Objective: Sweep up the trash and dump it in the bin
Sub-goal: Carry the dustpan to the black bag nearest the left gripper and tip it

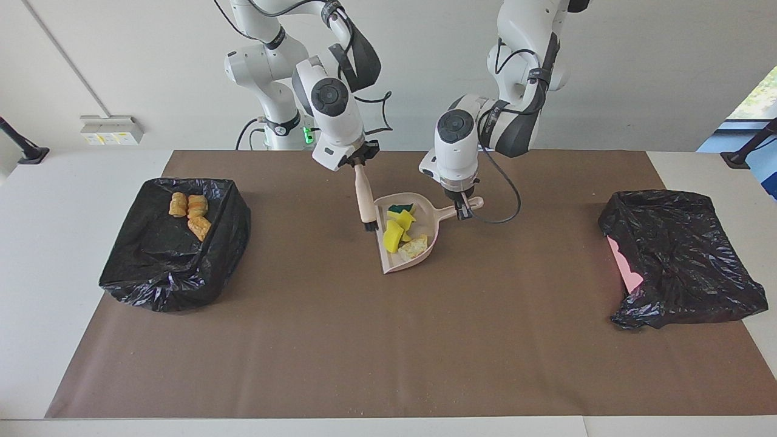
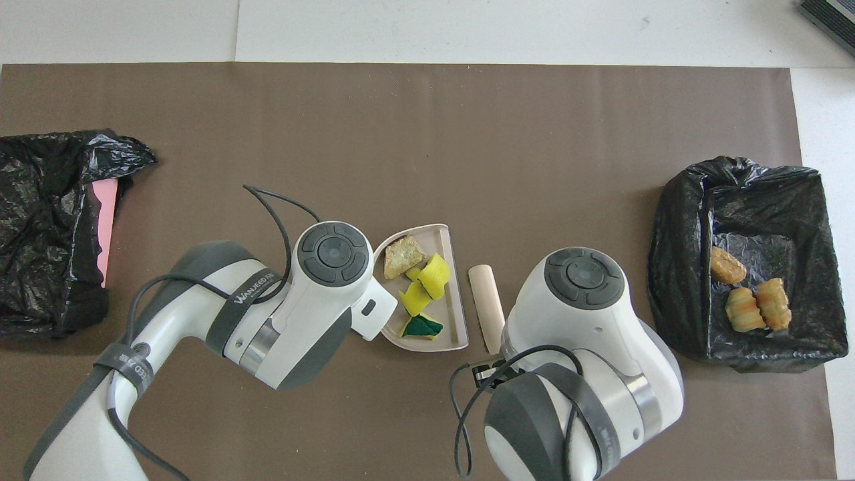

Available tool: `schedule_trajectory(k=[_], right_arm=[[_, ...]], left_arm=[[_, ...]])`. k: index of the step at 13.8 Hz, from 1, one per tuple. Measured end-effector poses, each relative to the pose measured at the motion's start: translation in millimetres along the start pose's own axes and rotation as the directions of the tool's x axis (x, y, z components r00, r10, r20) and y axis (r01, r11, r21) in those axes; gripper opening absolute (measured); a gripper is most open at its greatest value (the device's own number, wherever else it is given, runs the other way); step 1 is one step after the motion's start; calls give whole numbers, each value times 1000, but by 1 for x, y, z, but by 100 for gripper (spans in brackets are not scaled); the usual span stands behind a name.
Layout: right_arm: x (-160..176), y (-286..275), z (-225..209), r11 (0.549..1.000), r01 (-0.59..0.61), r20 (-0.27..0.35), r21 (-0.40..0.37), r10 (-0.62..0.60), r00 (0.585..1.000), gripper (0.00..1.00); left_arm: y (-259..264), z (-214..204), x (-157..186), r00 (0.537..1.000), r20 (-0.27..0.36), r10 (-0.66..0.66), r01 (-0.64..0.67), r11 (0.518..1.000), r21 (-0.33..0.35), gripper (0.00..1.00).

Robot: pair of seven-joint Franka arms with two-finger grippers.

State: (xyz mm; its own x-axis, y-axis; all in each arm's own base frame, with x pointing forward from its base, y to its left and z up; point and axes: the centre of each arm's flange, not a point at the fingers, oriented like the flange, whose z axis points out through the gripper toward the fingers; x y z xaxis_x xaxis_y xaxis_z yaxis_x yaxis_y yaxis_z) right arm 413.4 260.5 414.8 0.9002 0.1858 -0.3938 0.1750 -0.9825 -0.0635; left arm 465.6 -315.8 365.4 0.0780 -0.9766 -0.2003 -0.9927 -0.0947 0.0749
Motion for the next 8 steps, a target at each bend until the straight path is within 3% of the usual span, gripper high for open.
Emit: schedule_trajectory(k=[2, 5, 8], right_arm=[[-9, 5, -14, 998, -23, -5, -63, 22, 1000, 26], [-28, 32, -63, 996, -77, -77, -44, 74, 994, 26], [-41, 48, -79, 994, -108, -95, -32, 104, 990, 26]], left_arm=[[-6, 0, -4, 999, -12, 38, -38, 999, 13, 31], [-30, 2, -29, 989, -40, 142, -140, 989, 44, 31], [-66, 6, -80, 976, -84, 200, -196, 980, 44, 31]])
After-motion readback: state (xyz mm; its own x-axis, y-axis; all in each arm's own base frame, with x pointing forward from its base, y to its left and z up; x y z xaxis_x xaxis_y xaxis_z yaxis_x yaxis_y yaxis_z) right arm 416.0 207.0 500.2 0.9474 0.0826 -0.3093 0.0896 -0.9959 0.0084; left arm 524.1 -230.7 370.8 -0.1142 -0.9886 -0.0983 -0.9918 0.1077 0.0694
